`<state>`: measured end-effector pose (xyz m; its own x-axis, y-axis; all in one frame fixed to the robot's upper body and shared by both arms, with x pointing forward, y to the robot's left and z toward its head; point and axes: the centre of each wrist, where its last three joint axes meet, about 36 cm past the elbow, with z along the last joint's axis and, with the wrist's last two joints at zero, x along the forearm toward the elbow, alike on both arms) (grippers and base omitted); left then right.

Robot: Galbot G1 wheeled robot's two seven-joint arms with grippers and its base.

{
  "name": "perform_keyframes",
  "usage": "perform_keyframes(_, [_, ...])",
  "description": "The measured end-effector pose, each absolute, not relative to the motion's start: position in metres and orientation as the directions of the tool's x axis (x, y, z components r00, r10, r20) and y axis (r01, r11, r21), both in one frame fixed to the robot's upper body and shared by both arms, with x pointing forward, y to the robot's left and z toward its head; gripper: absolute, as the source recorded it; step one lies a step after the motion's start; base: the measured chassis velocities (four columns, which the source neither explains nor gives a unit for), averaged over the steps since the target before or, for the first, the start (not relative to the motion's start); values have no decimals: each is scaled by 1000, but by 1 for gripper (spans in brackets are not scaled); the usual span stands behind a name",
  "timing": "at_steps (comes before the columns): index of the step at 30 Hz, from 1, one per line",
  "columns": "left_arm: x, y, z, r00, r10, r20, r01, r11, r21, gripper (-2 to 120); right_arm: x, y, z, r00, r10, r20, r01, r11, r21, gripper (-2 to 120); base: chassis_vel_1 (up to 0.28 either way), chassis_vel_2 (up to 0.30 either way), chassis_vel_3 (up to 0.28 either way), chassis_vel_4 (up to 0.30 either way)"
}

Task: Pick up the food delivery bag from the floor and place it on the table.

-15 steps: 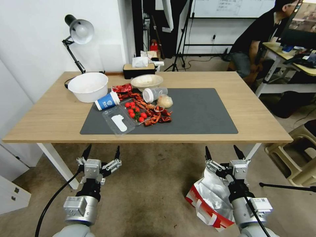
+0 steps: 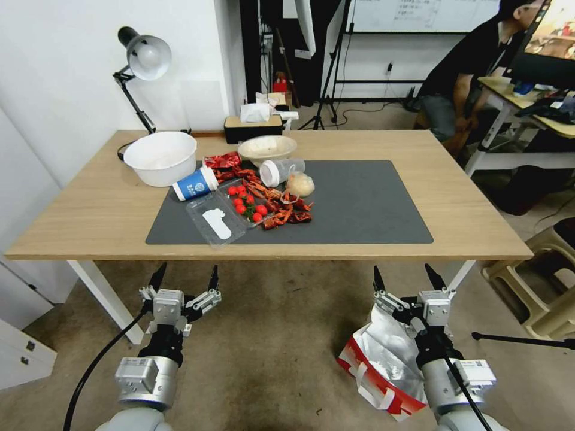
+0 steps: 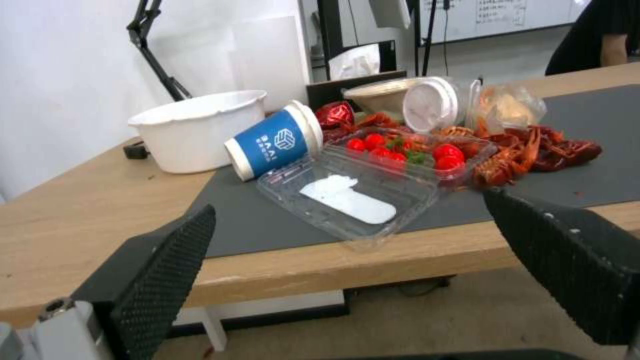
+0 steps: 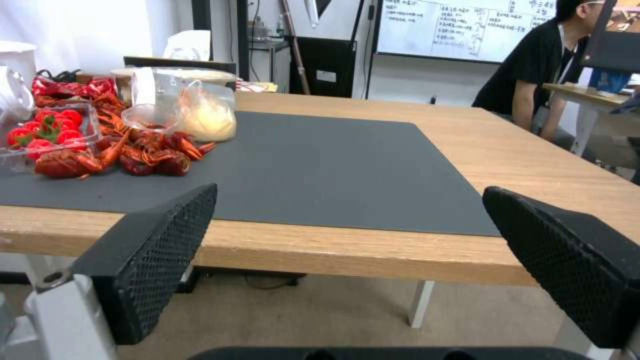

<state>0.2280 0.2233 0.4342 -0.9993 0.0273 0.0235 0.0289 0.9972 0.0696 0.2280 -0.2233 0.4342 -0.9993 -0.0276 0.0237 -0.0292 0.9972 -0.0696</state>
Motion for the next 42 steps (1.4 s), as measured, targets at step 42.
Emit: perform_keyframes(42, [206, 192, 499, -974, 3, 225, -49, 973, -227, 100, 194, -222, 492, -980, -67, 186, -64, 998, 22, 100, 0, 0, 0, 0])
